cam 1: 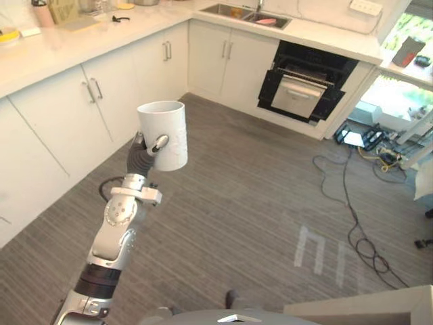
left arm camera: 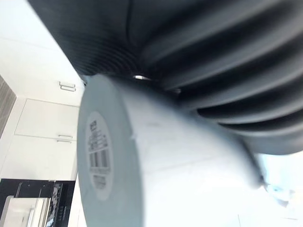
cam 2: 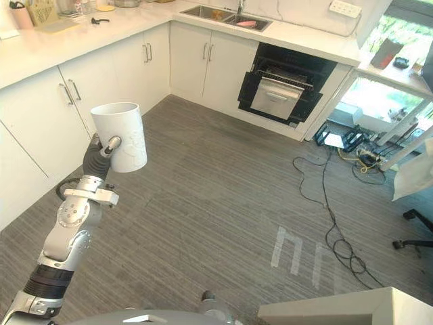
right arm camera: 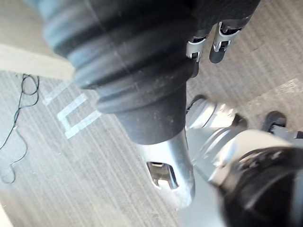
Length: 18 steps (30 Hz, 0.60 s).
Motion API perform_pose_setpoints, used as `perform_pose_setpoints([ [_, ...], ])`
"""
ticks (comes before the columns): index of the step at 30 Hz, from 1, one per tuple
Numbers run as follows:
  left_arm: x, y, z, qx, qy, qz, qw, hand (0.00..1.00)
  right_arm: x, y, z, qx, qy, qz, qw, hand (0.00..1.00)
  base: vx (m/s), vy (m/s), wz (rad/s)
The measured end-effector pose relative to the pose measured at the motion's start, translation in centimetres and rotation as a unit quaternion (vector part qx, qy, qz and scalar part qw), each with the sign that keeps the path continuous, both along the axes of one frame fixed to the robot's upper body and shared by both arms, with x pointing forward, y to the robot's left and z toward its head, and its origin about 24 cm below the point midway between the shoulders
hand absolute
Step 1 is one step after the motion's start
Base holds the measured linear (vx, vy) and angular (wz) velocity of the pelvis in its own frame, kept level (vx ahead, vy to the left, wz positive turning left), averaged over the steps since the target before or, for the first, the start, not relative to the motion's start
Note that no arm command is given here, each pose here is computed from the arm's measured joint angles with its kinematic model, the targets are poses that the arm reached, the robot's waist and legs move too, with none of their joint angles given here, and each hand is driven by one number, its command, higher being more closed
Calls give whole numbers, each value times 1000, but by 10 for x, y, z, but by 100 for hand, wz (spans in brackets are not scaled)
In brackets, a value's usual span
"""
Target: Walk over to the sink, pick up the cup, carry it to the dishwasher, place the cup inside the dishwasher, then close the dishwasher door
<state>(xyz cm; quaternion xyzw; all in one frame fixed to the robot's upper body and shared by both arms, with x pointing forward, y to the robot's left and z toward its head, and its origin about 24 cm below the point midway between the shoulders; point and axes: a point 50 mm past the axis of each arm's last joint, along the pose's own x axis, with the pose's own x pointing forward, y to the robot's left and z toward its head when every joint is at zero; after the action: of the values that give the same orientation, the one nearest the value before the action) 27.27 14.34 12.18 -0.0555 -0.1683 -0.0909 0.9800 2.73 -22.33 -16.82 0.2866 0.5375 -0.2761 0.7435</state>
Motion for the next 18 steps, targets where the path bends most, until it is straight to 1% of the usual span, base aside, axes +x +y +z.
perform_pose_setpoints([
  [1,0,-3,-1,-4,2,-5,1000,100,8,-5,1,-4,-6,8,1000,0,80,-108,-33],
  [3,1,-5,-1,-3,3,-9,1000,100,12,-7,3,0,-14,-4,1000,0,56,-94,-27],
  [4,12,8,-16,5,37,12,999,100,13,4,2,25,-12,15,1000,0,15,-26,-4],
  [9,12,8,-16,5,37,12,999,100,13,5,2,26,-12,14,999,0,0,0,-1],
  [12,12,3,-18,-9,42,10,999,100,10,8,1,32,-17,8,999,0,-10,7,-13],
  [14,12,-7,-21,-27,54,3,998,100,4,13,0,41,-25,-5,999,0,-38,25,-10],
  [16,10,-18,-28,-44,78,2,996,100,-12,20,-2,49,-20,-36,998,0,-89,14,-7],
  [18,6,-20,-36,-52,101,10,993,100,-24,23,-2,55,-17,-55,997,0,-35,46,-5],
])
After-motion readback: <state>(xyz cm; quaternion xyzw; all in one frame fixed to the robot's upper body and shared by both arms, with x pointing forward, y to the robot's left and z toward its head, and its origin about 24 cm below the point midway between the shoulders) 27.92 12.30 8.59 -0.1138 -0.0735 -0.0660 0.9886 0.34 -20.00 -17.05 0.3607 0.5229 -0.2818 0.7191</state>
